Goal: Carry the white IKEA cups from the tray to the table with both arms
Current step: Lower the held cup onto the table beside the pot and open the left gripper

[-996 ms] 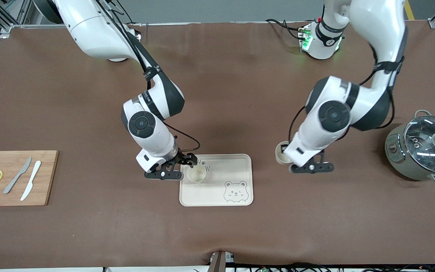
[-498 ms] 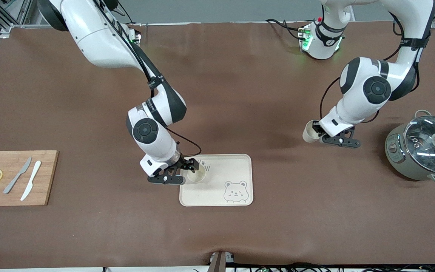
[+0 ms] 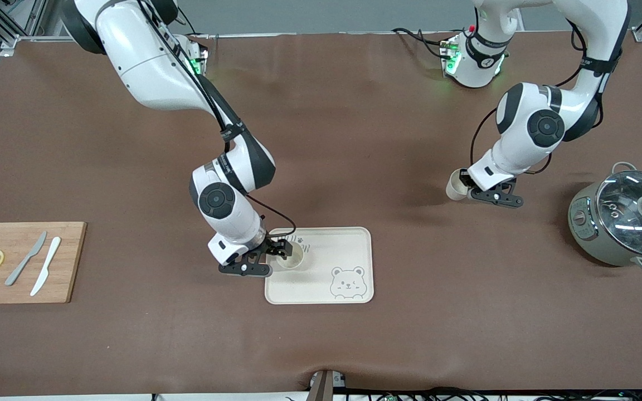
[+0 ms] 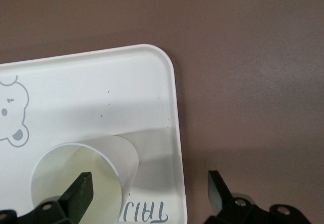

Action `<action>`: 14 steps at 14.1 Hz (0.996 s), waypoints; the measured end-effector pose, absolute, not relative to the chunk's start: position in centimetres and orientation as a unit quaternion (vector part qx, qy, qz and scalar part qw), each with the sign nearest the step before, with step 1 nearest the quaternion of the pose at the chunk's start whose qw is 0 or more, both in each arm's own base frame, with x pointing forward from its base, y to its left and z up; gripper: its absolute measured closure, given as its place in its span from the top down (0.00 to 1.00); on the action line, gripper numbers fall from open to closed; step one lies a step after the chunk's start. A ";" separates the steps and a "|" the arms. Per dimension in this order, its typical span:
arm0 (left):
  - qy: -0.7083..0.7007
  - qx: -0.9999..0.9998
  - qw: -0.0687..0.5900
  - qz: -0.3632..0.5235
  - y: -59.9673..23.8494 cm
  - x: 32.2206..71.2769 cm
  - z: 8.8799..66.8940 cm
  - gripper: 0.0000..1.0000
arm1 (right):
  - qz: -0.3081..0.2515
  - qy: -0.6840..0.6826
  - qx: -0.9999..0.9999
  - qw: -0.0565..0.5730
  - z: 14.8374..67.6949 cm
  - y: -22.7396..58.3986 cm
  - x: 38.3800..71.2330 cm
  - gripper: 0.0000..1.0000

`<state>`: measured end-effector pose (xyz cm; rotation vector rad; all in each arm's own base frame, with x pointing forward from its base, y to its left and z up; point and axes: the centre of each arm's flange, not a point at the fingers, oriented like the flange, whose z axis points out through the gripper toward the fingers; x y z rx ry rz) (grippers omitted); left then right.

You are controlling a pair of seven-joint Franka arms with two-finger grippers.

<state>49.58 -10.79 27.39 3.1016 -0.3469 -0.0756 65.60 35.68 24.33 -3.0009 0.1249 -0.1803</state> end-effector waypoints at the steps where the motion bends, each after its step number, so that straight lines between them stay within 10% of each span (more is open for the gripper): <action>1: -0.114 0.993 0.011 -0.028 -10.6 49.5 27.0 0.08 | -0.061 0.041 -0.995 0.067 24.0 35.7 65.6 1.00; 14: -0.122 0.992 0.030 -0.024 -8.6 50.1 22.5 0.08 | -0.065 0.037 -0.995 0.071 22.7 36.3 65.4 1.00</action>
